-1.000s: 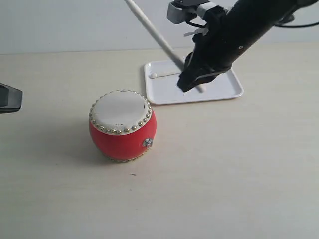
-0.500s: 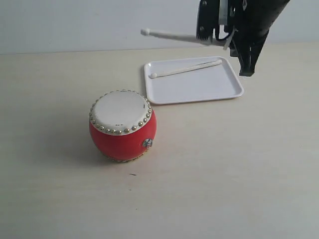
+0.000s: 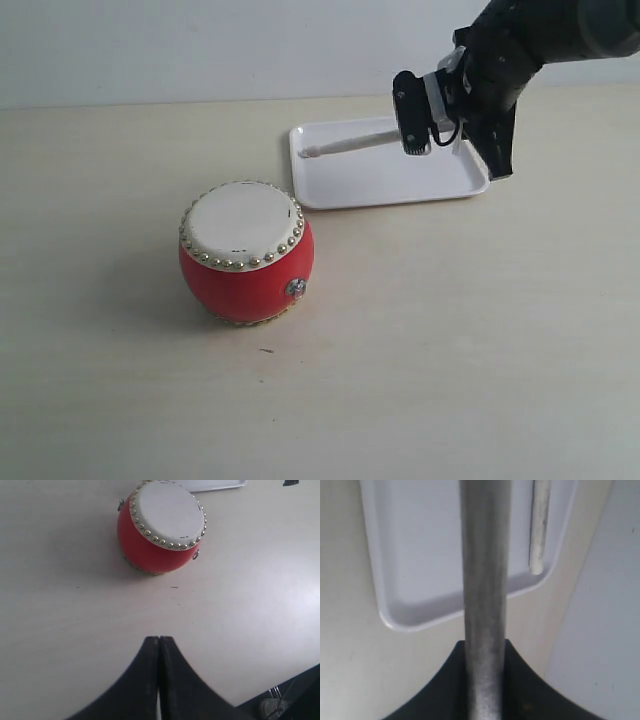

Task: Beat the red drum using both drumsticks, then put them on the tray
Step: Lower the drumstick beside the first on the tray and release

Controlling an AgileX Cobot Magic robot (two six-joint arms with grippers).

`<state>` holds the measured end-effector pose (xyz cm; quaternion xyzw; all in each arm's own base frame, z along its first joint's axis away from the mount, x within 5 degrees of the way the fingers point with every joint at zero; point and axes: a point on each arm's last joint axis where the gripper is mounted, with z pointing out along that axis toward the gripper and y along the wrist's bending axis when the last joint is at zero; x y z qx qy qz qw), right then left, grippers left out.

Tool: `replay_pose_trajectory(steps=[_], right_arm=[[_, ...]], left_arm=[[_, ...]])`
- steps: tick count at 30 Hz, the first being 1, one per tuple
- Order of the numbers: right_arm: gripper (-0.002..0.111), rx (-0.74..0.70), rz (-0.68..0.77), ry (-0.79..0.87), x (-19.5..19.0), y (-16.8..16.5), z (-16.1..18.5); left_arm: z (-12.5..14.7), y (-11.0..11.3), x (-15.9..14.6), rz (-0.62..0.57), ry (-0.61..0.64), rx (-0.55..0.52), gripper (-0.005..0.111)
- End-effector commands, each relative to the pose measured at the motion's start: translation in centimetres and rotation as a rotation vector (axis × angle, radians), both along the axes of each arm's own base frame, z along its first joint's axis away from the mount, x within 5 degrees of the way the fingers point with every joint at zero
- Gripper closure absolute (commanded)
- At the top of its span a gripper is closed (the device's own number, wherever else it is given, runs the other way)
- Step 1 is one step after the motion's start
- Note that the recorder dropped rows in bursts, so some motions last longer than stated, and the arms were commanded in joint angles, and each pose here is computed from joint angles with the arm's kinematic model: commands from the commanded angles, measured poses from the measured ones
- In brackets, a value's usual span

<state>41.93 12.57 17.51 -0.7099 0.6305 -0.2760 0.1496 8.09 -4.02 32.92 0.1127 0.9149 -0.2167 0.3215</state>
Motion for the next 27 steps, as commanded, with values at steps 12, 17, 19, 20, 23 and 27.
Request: replay_pose_trajectory(steps=[12, 17, 19, 20, 23, 27], right_arm=[[0.108, 0.164, 0.080, -0.093, 3.5, -0.4, -5.3], [0.108, 0.174, 0.049, -0.063, 3.6, -0.9, -7.1], [0.108, 0.173, 0.038, -0.047, 3.6, -1.1, -7.9], [0.108, 0.174, 0.036, -0.044, 3.6, -1.1, -8.1], [0.108, 0.176, 0.024, -0.030, 3.6, -1.3, -8.8], [0.104, 0.180, 0.021, -0.023, 3.6, -1.2, -9.3]], left_arm=[[0.0, 0.0, -0.1, 0.042, 0.018, -0.027, 0.107], [0.0, 0.0, -0.1, 0.045, 0.020, -0.030, 0.107], [0.0, 0.0, -0.1, 0.045, 0.020, -0.030, 0.107], [0.0, 0.0, -0.1, 0.045, 0.020, -0.030, 0.107], [0.0, 0.0, -0.1, 0.045, 0.020, -0.030, 0.107], [0.0, 0.0, -0.1, 0.045, 0.020, -0.030, 0.107]])
